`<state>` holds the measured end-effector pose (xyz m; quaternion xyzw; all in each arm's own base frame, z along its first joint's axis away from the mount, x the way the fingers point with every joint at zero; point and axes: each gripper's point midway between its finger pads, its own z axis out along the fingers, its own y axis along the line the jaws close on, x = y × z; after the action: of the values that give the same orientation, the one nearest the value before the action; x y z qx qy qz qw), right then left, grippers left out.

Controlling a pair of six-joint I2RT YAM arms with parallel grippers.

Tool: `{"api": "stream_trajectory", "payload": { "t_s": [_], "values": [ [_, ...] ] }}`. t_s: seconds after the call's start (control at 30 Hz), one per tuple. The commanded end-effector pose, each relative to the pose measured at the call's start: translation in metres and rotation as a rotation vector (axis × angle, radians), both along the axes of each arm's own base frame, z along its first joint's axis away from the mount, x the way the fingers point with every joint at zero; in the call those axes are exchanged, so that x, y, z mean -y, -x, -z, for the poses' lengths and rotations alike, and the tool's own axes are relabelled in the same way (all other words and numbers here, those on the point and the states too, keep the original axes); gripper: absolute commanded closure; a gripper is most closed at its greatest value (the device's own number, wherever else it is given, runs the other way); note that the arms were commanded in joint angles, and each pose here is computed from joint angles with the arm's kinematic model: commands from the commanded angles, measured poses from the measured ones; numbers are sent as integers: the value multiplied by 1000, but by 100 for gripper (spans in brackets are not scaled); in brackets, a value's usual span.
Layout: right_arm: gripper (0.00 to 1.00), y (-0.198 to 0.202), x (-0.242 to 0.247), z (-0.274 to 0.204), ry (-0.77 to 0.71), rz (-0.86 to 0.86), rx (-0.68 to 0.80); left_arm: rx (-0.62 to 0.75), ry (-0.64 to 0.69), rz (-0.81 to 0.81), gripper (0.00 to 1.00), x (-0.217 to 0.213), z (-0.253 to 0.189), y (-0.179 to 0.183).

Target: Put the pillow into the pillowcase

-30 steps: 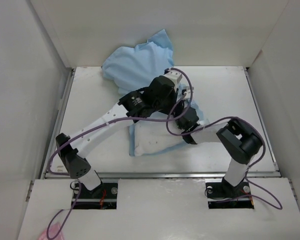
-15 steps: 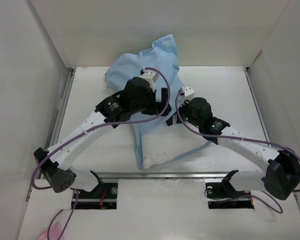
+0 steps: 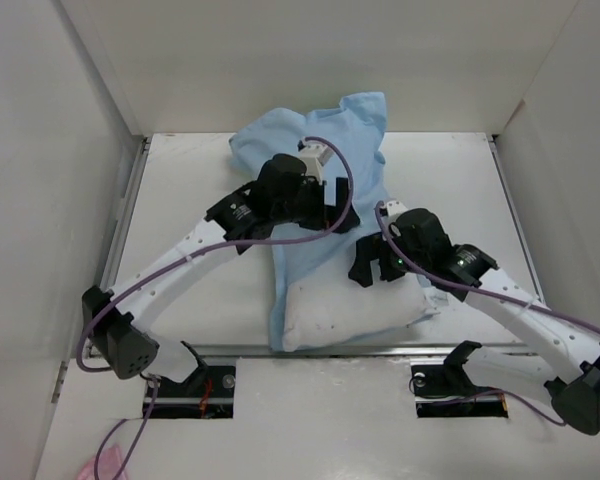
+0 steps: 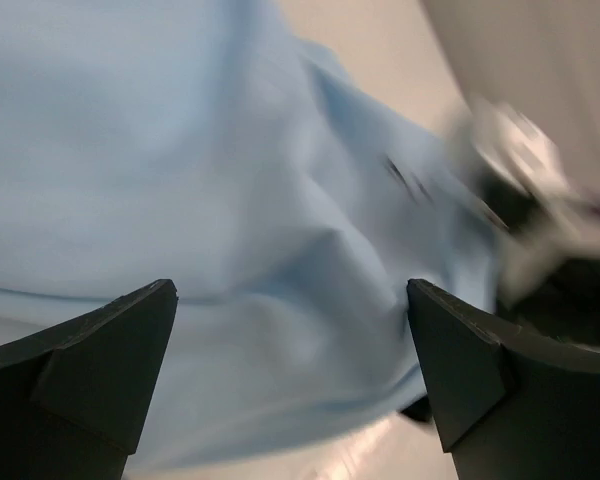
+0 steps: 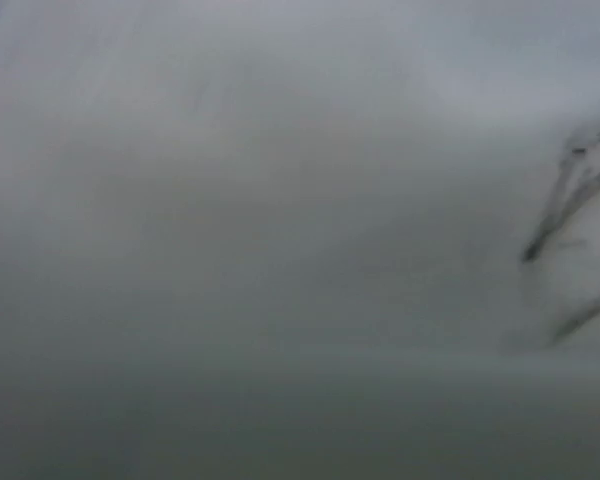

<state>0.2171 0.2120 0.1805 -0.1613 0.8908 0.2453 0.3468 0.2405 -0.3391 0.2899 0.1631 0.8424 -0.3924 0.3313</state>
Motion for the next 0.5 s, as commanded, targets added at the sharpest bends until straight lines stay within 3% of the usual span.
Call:
{"api": "stream_trajectory", "payload": {
  "t_s": [0.0,0.1,0.27,0.47],
  "values": [
    [0,59,-9,-11,-83,-162,-159,128,-293,-474,0,-94,38,-118],
    [0,57,-9,5,-58,-144,-198,132,-288,-499,0,-100,38,-150],
    [0,50,-6,-14,-68,-170,-76,156,-336,-560,0,-115,22,-201],
    [0,57,2,-61,-108,-250,109,94,-460,-446,0,-99,82,-221]
  ]
}}
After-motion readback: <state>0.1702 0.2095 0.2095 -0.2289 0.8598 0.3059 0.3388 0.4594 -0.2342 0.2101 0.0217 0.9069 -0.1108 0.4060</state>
